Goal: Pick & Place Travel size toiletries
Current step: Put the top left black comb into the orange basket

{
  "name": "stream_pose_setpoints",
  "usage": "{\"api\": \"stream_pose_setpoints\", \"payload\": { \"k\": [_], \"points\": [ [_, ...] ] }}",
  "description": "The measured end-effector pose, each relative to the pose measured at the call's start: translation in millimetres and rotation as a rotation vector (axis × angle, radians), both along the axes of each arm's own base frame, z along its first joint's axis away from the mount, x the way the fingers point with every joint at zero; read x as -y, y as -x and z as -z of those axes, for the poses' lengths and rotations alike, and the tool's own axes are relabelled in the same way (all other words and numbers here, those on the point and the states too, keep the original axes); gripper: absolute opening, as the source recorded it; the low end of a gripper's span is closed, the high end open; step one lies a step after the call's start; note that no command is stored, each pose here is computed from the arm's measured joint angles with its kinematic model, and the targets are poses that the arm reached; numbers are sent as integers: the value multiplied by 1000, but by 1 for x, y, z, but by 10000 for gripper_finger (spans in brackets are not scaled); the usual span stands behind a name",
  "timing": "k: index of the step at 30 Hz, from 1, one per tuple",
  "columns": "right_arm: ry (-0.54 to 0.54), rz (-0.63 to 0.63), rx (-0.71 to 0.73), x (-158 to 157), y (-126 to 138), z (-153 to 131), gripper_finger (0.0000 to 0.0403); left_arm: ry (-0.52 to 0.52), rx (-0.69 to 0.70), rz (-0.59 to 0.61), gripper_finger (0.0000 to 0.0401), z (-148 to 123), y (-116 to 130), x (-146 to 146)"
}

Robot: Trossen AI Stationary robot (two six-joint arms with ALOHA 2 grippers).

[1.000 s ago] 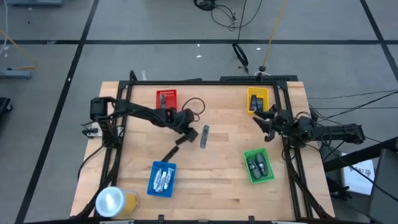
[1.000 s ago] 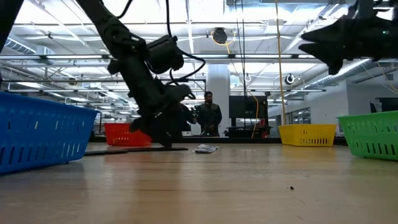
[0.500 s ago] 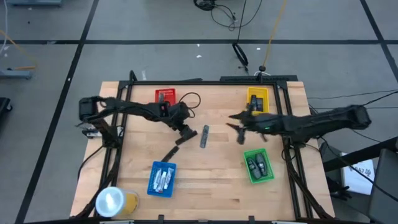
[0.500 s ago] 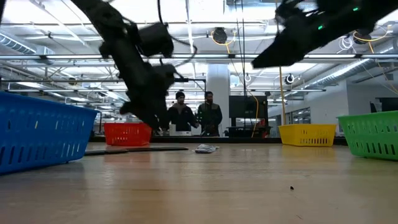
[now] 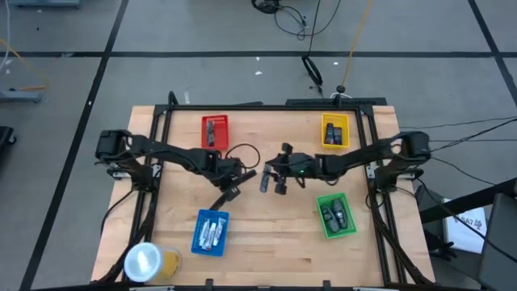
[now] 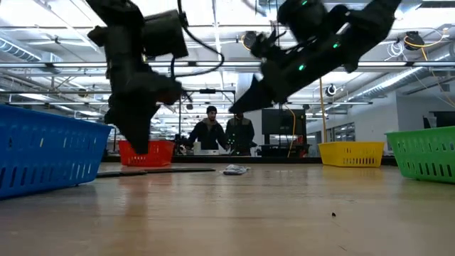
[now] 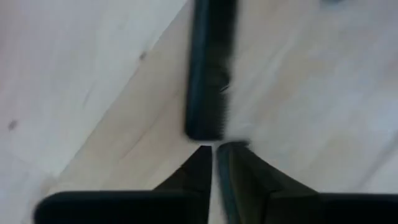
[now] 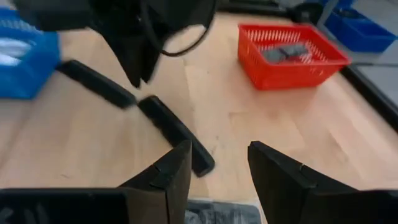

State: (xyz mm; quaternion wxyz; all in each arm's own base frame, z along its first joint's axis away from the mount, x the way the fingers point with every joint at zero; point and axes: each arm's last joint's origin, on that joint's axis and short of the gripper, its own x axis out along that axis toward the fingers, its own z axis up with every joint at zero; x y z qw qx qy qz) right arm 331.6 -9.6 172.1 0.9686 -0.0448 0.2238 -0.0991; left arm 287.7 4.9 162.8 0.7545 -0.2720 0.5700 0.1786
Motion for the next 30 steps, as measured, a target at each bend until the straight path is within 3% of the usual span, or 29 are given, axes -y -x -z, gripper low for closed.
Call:
{"api": "stream_pose_setpoints", "payload": {
  "k": [4,8,18,22,30],
  "points": [
    [-35,-21,-56,4,-18,16,150,10,-88,-22,10,20,-2,-3],
    [-43,-19,-114,5,-27,28,150,19,-100,-36,11,32,-8,-8],
    [-5,-56,-208,11,-24,36,150,-23,151,19,4,35,-33,-28],
    [-20,-11,-214,24,-23,37,153,-39,163,46,20,35,-33,-34],
    [-31,50,-270,45,-16,41,219,-64,186,9,23,34,-31,-57]
  ]
}}
